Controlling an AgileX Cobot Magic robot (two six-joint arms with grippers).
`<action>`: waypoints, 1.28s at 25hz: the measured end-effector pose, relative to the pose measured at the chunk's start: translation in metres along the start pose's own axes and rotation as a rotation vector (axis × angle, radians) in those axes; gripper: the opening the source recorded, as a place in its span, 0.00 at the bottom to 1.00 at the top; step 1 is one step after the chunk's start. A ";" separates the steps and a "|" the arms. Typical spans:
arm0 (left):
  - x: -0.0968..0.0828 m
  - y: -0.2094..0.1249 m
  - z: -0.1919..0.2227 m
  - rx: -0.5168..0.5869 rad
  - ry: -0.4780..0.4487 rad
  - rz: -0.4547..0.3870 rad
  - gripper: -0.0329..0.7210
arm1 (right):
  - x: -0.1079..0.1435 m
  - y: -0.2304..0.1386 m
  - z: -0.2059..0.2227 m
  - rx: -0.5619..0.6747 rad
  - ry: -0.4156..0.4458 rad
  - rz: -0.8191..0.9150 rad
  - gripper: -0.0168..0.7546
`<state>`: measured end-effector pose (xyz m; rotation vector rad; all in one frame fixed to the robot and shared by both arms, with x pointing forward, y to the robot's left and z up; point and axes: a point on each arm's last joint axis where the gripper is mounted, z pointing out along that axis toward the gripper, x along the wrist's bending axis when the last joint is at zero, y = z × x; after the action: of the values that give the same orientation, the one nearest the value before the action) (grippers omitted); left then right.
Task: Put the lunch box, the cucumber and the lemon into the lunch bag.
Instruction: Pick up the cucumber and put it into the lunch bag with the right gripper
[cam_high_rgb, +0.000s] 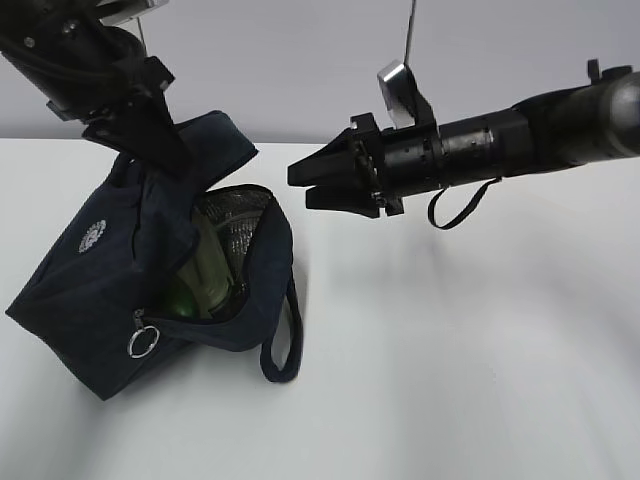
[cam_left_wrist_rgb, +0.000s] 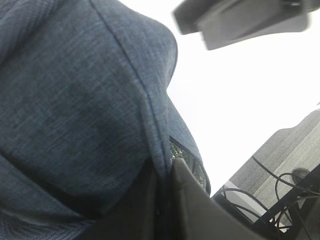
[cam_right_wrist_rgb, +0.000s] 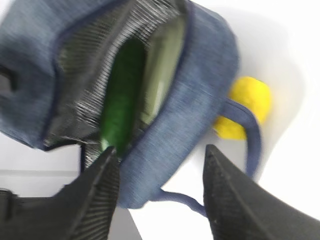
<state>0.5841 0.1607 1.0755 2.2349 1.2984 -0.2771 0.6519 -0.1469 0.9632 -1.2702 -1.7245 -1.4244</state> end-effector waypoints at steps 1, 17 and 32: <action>0.003 0.000 -0.002 -0.005 0.001 -0.006 0.06 | 0.005 0.000 -0.003 0.018 -0.014 -0.019 0.55; 0.039 -0.005 -0.023 -0.051 0.028 -0.040 0.06 | 0.013 -0.004 -0.021 0.147 -0.307 -0.077 0.50; 0.045 -0.005 -0.026 -0.065 0.037 -0.040 0.10 | 0.018 -0.009 -0.005 0.161 -0.326 -0.111 0.47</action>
<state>0.6002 0.2102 1.0762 2.1707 1.3540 -0.2055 0.6363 -0.1458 0.9768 -1.3944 -2.1081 -1.1564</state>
